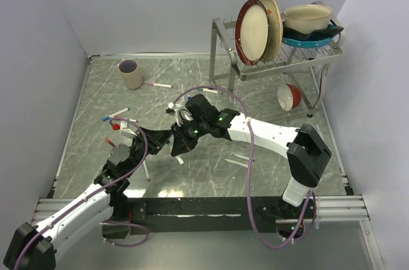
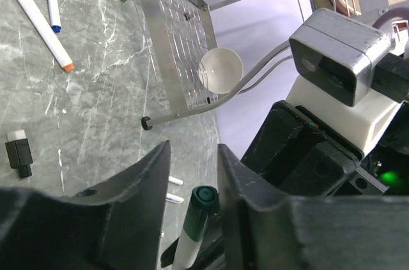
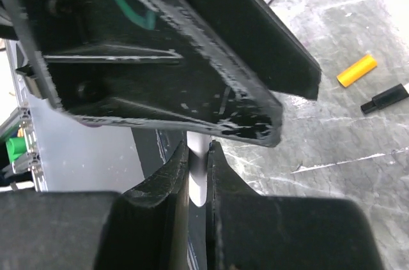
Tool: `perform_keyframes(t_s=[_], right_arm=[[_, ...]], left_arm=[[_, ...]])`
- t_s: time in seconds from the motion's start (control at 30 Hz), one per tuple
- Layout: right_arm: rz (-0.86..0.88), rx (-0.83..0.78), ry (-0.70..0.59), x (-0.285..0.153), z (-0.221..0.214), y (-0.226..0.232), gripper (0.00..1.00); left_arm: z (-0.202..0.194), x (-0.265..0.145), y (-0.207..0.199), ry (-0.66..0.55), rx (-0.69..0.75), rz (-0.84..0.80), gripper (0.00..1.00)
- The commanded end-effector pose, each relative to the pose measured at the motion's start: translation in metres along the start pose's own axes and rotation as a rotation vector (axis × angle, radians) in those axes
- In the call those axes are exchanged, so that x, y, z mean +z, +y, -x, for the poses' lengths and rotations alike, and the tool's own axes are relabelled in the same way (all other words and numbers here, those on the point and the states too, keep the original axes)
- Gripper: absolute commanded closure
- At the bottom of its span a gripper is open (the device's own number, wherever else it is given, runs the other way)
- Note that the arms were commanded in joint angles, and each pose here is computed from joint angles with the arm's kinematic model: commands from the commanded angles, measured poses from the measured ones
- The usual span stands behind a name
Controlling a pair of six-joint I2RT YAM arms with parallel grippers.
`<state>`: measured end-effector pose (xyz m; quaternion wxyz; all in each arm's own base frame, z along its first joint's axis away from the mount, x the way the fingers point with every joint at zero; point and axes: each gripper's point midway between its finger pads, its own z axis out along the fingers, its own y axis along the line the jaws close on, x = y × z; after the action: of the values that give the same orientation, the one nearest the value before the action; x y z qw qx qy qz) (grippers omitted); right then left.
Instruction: Open the pen caps
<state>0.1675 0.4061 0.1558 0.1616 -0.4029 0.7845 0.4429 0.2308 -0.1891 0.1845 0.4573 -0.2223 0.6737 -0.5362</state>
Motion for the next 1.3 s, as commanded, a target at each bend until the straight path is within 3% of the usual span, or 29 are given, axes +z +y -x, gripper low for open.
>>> perform_keyframes(t_s=[0.0,0.1,0.4,0.47,0.6,0.63,0.73,0.87,1.27], right_arm=[[0.041,-0.064,-0.029,-0.006,0.017,0.014,1.00],[0.027,-0.069,-0.038,-0.008,0.020,0.013,1.00],[-0.001,-0.078,-0.045,-0.015,0.023,0.005,1.00],[-0.003,-0.089,-0.044,-0.016,0.021,0.005,1.00],[0.043,-0.159,0.024,-0.020,0.004,0.009,1.00],[0.130,-0.260,0.075,-0.019,-0.008,0.013,1.00],[0.149,-0.297,0.187,-0.020,-0.038,0.011,1.00],[0.140,-0.301,0.278,-0.023,-0.073,0.001,1.00],[0.067,-0.382,0.368,-0.049,-0.126,-0.019,1.00]], left_arm=[[0.002,0.000,-0.015,-0.009,0.036,-0.075,0.62],[-0.001,0.000,-0.020,0.013,0.052,-0.100,0.63],[-0.010,-0.002,-0.025,0.067,0.136,-0.136,0.87],[-0.007,-0.002,-0.027,0.055,0.160,-0.130,0.99],[0.016,-0.002,-0.024,-0.032,0.190,-0.036,0.99],[0.037,-0.002,-0.010,-0.128,0.183,0.086,0.99],[0.079,-0.015,-0.006,-0.307,0.211,0.206,0.99],[0.110,-0.022,-0.008,-0.406,0.203,0.276,0.99],[0.093,-0.025,0.037,-0.358,0.080,0.382,0.99]])
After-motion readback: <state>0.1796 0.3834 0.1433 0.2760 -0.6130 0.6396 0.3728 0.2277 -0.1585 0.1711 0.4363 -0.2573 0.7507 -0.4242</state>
